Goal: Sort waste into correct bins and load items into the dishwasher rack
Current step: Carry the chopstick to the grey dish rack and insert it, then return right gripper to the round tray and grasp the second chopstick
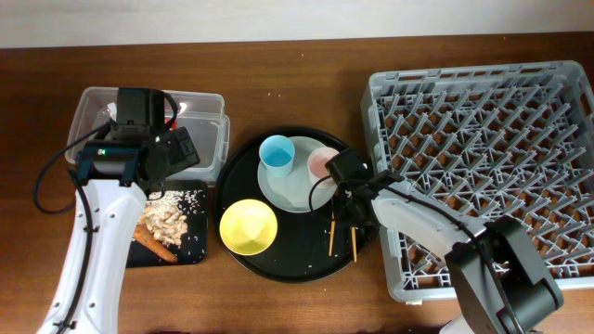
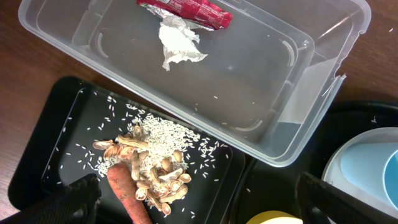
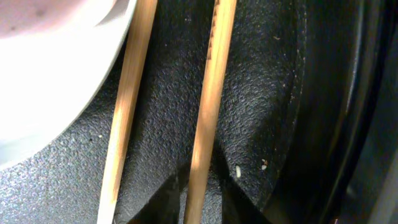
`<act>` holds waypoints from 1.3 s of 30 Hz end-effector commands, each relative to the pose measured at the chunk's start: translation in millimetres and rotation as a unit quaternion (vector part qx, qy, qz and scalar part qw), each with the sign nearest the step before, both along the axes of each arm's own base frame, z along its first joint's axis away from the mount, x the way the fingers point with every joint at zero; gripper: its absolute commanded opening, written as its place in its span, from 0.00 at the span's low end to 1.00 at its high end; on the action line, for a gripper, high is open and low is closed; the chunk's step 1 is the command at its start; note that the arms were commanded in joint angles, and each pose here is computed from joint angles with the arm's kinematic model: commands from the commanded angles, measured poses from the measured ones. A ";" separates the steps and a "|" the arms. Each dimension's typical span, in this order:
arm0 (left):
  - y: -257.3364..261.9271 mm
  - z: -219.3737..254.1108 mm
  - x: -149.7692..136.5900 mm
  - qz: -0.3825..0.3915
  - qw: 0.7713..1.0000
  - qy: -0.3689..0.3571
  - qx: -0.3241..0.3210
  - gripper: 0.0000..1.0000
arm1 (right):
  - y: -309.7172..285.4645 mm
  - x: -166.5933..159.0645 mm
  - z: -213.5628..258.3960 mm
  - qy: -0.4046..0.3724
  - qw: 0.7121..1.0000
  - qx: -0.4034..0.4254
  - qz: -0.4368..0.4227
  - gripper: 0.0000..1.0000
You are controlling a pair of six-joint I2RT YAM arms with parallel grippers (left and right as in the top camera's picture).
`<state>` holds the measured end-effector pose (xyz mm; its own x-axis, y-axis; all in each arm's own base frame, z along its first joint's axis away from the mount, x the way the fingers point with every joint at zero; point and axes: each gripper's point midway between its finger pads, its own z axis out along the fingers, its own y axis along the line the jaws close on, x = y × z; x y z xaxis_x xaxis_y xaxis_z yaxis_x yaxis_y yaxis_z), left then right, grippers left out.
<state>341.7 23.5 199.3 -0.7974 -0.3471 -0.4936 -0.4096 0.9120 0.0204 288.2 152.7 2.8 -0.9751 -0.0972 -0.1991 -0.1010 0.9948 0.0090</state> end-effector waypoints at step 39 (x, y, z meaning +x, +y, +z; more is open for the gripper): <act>2.4 7.2 0.4 0.007 1.000 -0.011 0.001 0.99 | -0.2 21.3 129.9 0.124 0.976 0.177 0.001 0.22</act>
